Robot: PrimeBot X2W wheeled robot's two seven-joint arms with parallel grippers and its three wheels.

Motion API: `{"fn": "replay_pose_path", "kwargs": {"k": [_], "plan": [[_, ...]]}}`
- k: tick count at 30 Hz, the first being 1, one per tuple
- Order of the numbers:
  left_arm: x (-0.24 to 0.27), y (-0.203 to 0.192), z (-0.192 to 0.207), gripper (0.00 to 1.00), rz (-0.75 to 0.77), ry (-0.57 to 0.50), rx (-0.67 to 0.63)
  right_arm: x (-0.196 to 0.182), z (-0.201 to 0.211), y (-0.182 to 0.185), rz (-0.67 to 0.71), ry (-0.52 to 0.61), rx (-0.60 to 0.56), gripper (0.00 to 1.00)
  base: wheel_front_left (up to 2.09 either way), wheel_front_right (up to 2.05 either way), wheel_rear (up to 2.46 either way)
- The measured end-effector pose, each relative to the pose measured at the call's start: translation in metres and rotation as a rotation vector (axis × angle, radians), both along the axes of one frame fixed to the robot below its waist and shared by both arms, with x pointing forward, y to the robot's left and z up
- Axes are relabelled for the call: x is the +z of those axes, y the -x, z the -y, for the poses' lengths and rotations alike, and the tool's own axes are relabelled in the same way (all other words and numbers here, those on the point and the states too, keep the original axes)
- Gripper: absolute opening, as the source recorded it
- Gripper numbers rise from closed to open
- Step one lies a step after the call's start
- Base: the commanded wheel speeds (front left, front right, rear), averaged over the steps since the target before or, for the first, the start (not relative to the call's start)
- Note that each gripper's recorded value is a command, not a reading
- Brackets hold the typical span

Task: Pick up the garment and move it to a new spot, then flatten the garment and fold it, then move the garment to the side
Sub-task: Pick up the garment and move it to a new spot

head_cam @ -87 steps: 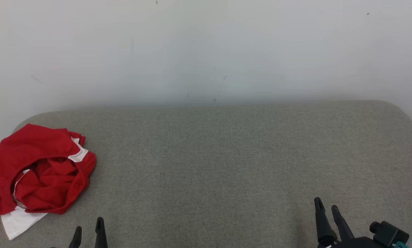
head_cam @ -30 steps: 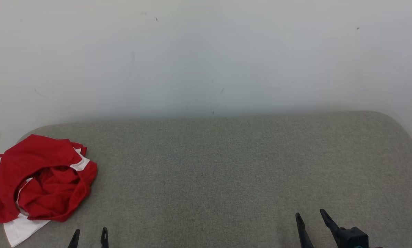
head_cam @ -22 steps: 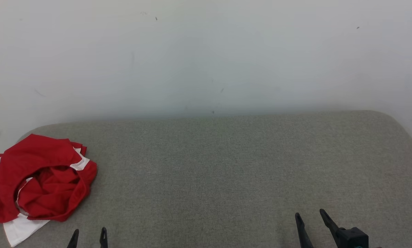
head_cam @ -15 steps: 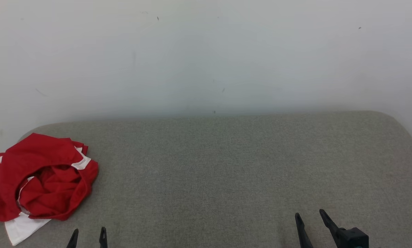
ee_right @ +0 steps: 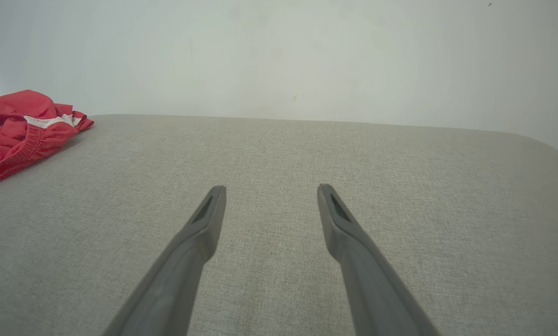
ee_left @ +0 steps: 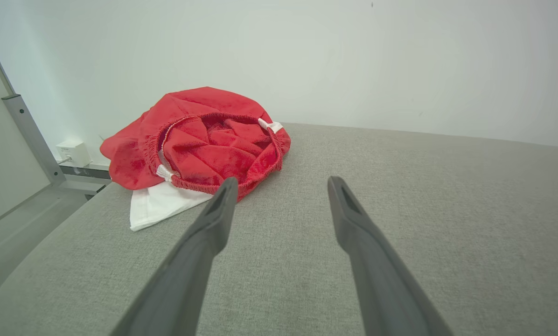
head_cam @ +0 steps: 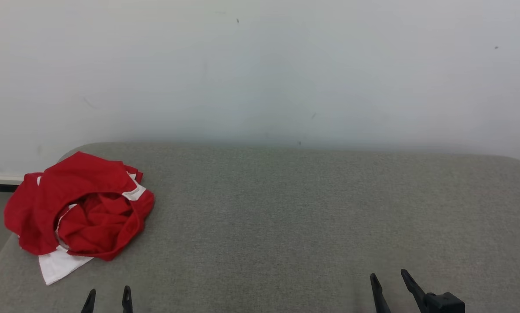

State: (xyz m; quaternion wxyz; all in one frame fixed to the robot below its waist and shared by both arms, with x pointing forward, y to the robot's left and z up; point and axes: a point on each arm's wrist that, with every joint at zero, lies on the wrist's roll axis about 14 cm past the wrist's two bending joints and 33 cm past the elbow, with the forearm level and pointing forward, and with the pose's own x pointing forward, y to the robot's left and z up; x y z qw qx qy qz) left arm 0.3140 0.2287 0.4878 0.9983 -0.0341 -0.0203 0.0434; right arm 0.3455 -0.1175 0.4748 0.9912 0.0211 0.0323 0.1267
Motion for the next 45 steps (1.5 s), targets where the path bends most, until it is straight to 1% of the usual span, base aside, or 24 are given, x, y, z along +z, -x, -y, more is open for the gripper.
{"fn": "replay_pose_path", "kwargs": {"k": [7, 18, 19, 21, 27, 35, 45], "plan": [[-0.004, 0.027, -0.03, 1.0, -0.003, 0.009, 0.111, -0.001, -0.034, -0.006, -0.007, -0.013, 0.102, 1.0, 0.0, 0.0, 0.0], [-0.014, 0.083, -0.079, 1.0, -0.014, 0.014, 0.301, -0.003, -0.099, -0.009, -0.016, -0.014, 0.296, 1.0, 0.0, 0.0, 0.0], [-0.016, 0.096, -0.088, 1.0, -0.018, 0.018, 0.344, -0.001, -0.113, -0.009, -0.014, -0.013, 0.34, 1.0, 0.0, 0.0, 0.0], [-0.015, 0.106, -0.098, 1.0, -0.012, 0.018, 0.389, 0.002, -0.128, -0.01, -0.004, -0.01, 0.382, 1.0, 0.0, 0.0, 0.0], [-0.017, 0.128, -0.113, 1.0, -0.018, 0.029, 0.476, 0.003, -0.155, -0.012, -0.003, -0.007, 0.463, 1.0, 0.0, 0.0, 0.0], [-0.02, 0.146, -0.123, 1.0, -0.034, 0.035, 0.556, -0.002, -0.18, -0.016, -0.021, -0.008, 0.531, 1.0, 0.0, 0.0, 0.0], [-0.021, 0.152, -0.124, 1.0, -0.042, 0.042, 0.584, -0.009, -0.186, -0.016, -0.039, -0.002, 0.552, 1.0, 0.0, 0.0, 0.0]]}}
